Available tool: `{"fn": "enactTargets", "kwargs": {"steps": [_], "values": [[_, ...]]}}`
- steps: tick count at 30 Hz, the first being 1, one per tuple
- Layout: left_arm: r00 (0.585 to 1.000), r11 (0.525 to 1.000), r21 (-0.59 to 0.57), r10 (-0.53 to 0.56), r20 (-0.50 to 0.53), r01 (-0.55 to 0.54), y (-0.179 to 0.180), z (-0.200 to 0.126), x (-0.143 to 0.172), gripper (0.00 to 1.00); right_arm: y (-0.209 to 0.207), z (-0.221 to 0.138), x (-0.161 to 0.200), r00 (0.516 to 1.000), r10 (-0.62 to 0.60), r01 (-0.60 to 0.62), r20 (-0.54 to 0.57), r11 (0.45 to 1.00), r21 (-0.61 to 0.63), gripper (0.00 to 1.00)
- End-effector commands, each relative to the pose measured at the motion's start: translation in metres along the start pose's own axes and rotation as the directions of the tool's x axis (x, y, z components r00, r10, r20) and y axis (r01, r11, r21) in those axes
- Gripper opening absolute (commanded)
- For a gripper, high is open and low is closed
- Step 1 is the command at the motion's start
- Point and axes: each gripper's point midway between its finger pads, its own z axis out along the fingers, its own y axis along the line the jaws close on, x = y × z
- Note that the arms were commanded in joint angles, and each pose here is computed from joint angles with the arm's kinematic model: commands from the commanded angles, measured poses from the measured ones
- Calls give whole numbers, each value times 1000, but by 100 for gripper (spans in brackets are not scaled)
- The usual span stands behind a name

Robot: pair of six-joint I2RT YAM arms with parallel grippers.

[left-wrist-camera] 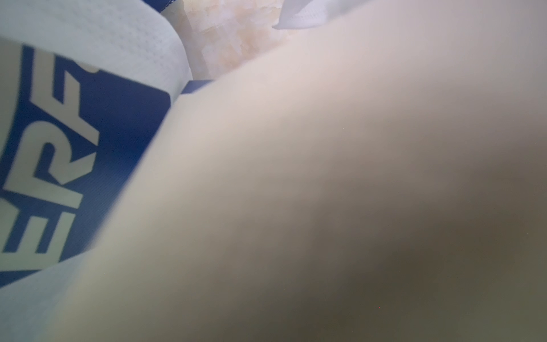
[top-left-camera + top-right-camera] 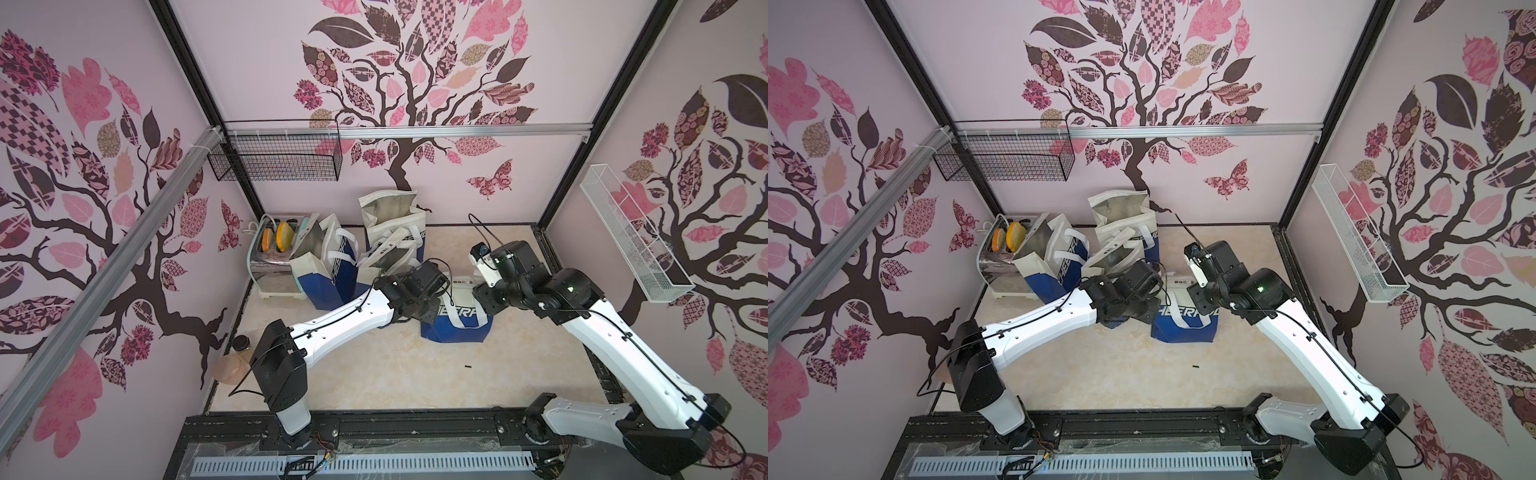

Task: Open the takeout bag
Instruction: Open the takeout bag at the center of the board.

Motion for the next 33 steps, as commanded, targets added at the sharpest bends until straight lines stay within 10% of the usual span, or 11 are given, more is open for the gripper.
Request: {"fn": "enactTargets", "kwargs": {"steps": [1, 18, 24, 33], "values": [[1000, 1000, -16, 21, -15, -21, 1, 5, -1, 0, 0, 8, -6, 999, -38, 38, 0, 999, 21, 54], [999, 999, -28, 40, -24, -40, 3, 9, -7, 0, -38, 31, -21, 998, -56, 58, -15, 958, 282, 43], [999, 999, -31, 43, -26, -44, 4, 9, -9, 0, -53, 36, -24, 997, -62, 75, -46, 920, 384, 11], [996, 996, -74, 50, -69, -55, 14, 17, 0, 0, -104, -1, -42, 972, -148, 233, -182, 712, 663, 0]]}}
